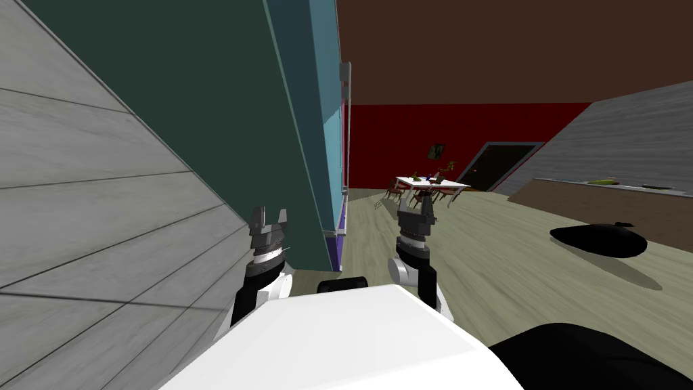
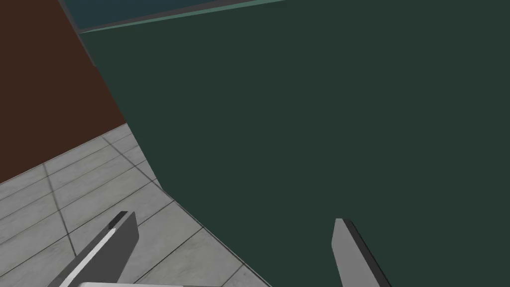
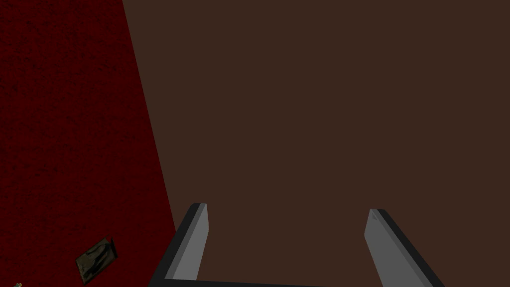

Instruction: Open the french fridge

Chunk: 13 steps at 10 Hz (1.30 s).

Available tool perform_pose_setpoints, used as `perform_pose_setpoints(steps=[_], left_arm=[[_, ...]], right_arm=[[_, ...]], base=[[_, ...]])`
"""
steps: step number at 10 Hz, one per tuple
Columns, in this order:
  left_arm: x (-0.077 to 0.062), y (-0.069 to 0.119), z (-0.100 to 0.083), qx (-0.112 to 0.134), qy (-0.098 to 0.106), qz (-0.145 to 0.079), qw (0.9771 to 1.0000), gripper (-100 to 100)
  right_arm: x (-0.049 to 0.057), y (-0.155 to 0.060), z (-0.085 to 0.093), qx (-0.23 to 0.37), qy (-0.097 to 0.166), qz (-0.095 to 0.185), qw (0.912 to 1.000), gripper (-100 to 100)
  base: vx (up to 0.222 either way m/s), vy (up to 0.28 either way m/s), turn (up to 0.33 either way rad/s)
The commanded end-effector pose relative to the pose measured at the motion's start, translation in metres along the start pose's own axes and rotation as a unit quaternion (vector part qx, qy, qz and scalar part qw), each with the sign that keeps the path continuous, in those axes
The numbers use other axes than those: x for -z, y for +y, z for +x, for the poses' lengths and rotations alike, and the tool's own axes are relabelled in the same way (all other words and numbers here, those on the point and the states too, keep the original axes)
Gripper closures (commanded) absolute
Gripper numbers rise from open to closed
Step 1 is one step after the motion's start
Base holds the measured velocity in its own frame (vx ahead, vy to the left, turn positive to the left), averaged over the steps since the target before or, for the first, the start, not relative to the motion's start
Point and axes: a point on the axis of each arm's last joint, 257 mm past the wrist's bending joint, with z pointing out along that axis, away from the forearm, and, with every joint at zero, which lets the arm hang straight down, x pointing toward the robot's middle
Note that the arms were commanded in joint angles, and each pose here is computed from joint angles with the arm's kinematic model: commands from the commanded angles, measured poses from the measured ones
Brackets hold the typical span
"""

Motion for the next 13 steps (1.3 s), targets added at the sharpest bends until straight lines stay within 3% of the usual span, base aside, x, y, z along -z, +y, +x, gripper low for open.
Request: perform_pose_setpoints(steps=[1, 9, 10, 13], left_arm=[[0.0, 0.0, 0.0, 0.0, 0.0, 0.0, 1.0, 0], [0.0, 0.0, 0.0, 0.0, 0.0, 0.0, 1.0, 0], [0.002, 0.004, 0.006, -0.005, 0.023, -0.004, 0.9997, -100], [0.008, 0.022, 0.018, -0.015, 0.064, -0.023, 0.9975, -100]], right_arm=[[0.0, 0.0, 0.0, 0.0, 0.0, 0.0, 1.0, 0], [0.0, 0.0, 0.0, 0.0, 0.0, 0.0, 1.0, 0], [0.0, 0.0, 0.0, 0.0, 0.0, 0.0, 1.0, 0], [0.0, 0.0, 0.0, 0.0, 0.0, 0.0, 1.0, 0]], base=[[0.0, 0.0, 0.0], [0.0, 0.0, 0.0], [0.006, -0.009, -0.007], [0.0, -0.028, -0.012]])
